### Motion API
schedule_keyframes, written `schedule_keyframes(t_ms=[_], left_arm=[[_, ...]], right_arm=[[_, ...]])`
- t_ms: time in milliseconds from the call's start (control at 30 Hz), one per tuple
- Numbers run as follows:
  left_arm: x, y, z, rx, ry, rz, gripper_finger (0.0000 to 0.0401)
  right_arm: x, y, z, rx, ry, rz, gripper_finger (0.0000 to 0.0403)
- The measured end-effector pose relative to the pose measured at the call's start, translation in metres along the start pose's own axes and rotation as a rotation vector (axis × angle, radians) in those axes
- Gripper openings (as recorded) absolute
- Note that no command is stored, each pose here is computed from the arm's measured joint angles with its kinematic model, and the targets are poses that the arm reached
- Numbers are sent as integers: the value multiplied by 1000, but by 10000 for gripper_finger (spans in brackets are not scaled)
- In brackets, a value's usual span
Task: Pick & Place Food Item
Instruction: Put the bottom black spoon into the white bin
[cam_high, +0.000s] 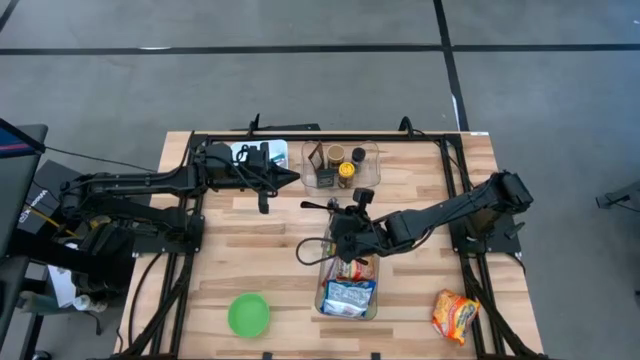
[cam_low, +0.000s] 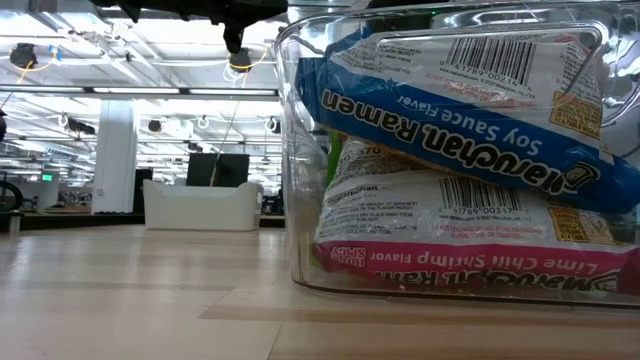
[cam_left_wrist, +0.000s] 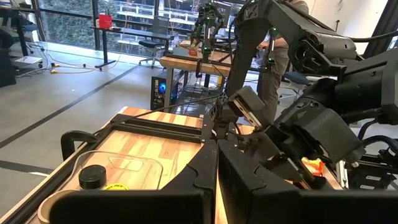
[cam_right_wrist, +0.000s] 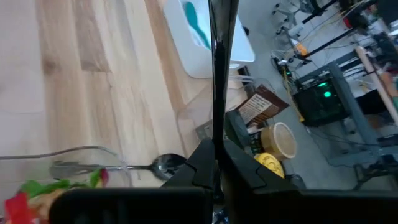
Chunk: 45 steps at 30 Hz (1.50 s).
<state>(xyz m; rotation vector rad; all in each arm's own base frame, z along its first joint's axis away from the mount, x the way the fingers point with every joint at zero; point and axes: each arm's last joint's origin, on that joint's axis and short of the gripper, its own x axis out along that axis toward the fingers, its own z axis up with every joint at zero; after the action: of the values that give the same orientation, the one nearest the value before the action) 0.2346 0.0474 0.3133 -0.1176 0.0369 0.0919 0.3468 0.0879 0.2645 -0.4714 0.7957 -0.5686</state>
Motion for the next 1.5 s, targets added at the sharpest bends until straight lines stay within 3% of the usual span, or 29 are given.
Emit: schedule_keyframes(t_ms=[867, 1500], left_arm=[[0, 0, 0, 0, 0, 0, 8], [0, 0, 0, -12, 0, 0, 8]], right_arm=[[0, -3, 0, -2, -3, -87, 8], [15, -17, -6, 94, 62, -127, 8]])
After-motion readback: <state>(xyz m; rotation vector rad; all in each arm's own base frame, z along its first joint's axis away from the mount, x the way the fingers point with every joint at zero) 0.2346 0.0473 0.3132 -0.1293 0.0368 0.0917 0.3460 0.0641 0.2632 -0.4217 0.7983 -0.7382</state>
